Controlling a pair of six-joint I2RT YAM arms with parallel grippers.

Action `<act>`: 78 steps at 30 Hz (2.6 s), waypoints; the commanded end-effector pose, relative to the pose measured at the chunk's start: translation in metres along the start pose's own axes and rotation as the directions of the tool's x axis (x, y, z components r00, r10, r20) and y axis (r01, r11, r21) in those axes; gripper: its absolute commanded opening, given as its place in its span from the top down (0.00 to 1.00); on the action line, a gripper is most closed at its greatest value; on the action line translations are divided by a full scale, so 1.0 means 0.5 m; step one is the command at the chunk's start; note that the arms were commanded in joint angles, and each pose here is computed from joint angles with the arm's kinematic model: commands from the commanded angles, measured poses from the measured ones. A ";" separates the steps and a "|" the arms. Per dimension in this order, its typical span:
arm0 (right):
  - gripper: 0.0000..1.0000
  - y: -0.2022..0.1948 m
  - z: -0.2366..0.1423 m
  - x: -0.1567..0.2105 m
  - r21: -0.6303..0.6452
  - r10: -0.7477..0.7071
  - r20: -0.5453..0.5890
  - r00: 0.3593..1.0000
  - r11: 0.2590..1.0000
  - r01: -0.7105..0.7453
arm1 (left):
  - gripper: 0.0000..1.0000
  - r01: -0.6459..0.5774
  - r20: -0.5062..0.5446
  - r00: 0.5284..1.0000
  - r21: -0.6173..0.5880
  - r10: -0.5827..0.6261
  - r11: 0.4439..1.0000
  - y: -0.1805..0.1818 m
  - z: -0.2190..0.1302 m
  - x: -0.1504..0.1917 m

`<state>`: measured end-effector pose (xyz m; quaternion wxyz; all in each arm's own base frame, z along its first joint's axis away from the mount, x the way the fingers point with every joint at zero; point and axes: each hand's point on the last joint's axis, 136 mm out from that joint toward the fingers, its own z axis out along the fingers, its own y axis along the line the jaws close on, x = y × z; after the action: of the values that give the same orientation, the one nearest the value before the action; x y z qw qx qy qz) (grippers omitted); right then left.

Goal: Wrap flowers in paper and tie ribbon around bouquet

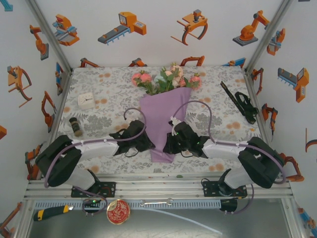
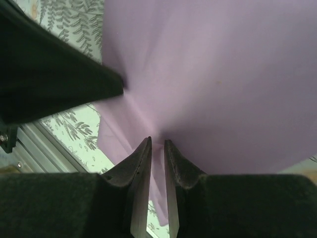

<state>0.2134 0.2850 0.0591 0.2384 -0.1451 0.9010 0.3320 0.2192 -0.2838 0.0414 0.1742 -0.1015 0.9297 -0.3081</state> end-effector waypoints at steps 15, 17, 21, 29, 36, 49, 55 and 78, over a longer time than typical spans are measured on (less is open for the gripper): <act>0.77 -0.237 -0.053 -0.169 -0.011 0.346 0.319 0.882 0.932 -0.362 | 1.00 -0.043 -0.130 0.991 -0.046 0.037 0.998 0.058 0.013 0.077; 0.78 -0.264 -0.047 -0.199 -0.027 0.369 0.339 0.865 0.923 -0.383 | 1.00 -0.046 -0.127 0.991 -0.046 0.040 0.998 0.059 0.013 0.076; 0.78 -0.307 -0.017 -0.254 -0.021 0.388 0.372 0.843 0.912 -0.410 | 1.00 -0.042 -0.123 0.992 -0.045 0.036 0.998 0.060 0.013 0.076; 0.78 -0.453 -0.010 -0.390 -0.040 0.438 0.478 0.761 0.877 -0.479 | 1.00 -0.052 -0.113 0.992 -0.036 0.048 0.998 0.060 0.005 0.074; 0.75 -0.353 -0.120 -0.515 -0.113 0.373 0.523 0.766 0.921 -0.372 | 0.83 -0.151 -0.056 0.986 0.112 0.158 0.982 -0.030 -0.033 0.044; 0.77 -0.126 -0.199 -0.135 0.037 0.234 0.220 0.947 0.968 -0.248 | 0.72 -0.414 0.236 0.904 0.283 0.355 0.865 -0.251 -0.227 -0.063; 0.79 -0.070 -0.173 -0.023 -0.047 0.257 0.075 0.964 0.966 -0.254 | 0.82 -0.421 -0.014 0.900 0.237 0.436 0.876 -0.244 -0.068 0.041; 0.67 -0.038 -0.198 -0.123 0.021 0.134 0.180 0.975 0.990 -0.140 | 0.57 -0.441 0.056 0.897 0.095 0.438 0.892 -0.124 -0.071 0.032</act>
<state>0.2123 0.2290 0.1155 0.2269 -0.0738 0.8976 0.3705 0.1863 -0.3216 0.0666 0.2072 0.1087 0.9246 -0.3006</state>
